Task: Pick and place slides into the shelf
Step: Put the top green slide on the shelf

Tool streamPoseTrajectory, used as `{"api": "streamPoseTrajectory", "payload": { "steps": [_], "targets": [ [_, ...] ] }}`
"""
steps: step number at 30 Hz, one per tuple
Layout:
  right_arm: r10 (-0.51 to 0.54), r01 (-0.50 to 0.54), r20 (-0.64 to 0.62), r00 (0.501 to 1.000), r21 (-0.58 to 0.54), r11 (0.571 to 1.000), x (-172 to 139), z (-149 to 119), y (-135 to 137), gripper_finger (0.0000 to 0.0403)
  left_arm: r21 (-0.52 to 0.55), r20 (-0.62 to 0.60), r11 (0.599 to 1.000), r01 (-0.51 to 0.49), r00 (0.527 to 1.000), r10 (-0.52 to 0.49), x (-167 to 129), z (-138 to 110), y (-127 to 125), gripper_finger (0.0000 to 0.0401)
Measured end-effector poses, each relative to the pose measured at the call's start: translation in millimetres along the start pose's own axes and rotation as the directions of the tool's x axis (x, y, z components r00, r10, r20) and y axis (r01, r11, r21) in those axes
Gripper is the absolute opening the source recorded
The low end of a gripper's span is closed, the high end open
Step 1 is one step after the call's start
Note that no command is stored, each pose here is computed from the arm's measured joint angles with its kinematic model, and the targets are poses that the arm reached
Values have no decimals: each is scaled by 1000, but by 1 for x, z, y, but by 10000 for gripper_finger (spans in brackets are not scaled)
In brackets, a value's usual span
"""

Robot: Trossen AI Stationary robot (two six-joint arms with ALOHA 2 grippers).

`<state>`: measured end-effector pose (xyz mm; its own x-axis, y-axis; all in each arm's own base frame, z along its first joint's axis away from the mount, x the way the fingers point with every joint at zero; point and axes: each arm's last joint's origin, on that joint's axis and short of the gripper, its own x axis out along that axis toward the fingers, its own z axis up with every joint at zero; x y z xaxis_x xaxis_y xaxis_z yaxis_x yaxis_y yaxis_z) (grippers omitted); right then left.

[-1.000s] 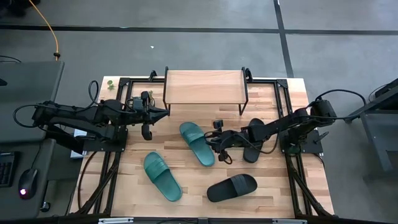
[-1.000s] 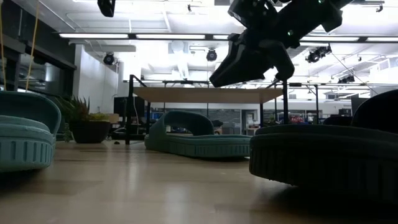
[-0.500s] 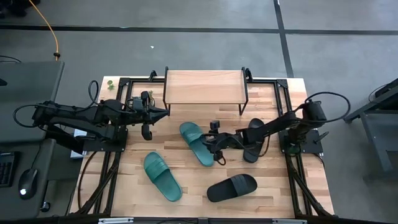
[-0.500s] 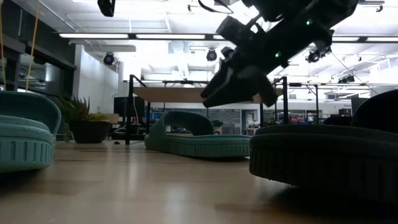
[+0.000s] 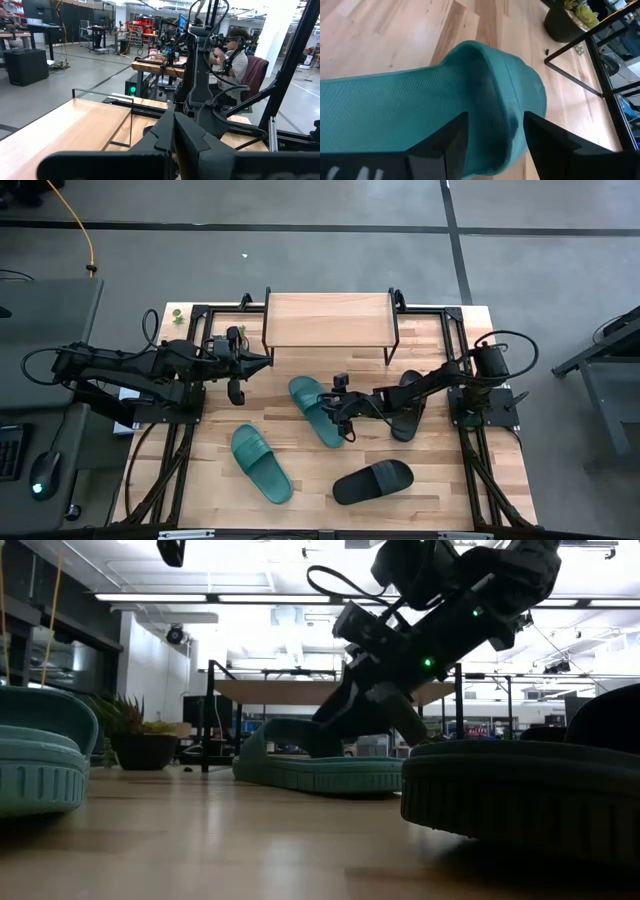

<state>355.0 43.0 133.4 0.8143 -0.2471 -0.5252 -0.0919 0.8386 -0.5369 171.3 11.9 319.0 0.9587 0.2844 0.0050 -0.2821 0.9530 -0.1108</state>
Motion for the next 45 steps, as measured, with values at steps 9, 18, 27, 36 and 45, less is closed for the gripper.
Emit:
{"api": "streamPoseTrajectory", "payload": {
  "steps": [9, 18, 27, 36, 45],
  "targets": [
    [-48, 48, -19, 999, 18, 999, 1, -2, -5, 181, 0, 0, 1000, 0, 1000, 0, 0, 0, 0, 3],
    [-63, 64, -31, 997, 32, 997, 7, -7, -9, 181, 0, 1, 1000, 0, 1000, 0, 0, 0, 0, 3],
    [-74, 74, -8, 997, 48, 996, 7, -5, -11, 181, 0, 2, 1000, -5, 1000, 5, 0, 0, 0, 3],
    [-69, 70, -18, 997, 43, 997, 7, -6, -10, 150, 0, 1, 1000, -5, 1000, 5, 0, 0, 0, 3],
    [-22, 22, -13, 1000, 37, 999, 7, -7, -8, 78, 0, 1, 1000, -5, 1000, 5, 0, 0, 0, 3]
  ]
}}
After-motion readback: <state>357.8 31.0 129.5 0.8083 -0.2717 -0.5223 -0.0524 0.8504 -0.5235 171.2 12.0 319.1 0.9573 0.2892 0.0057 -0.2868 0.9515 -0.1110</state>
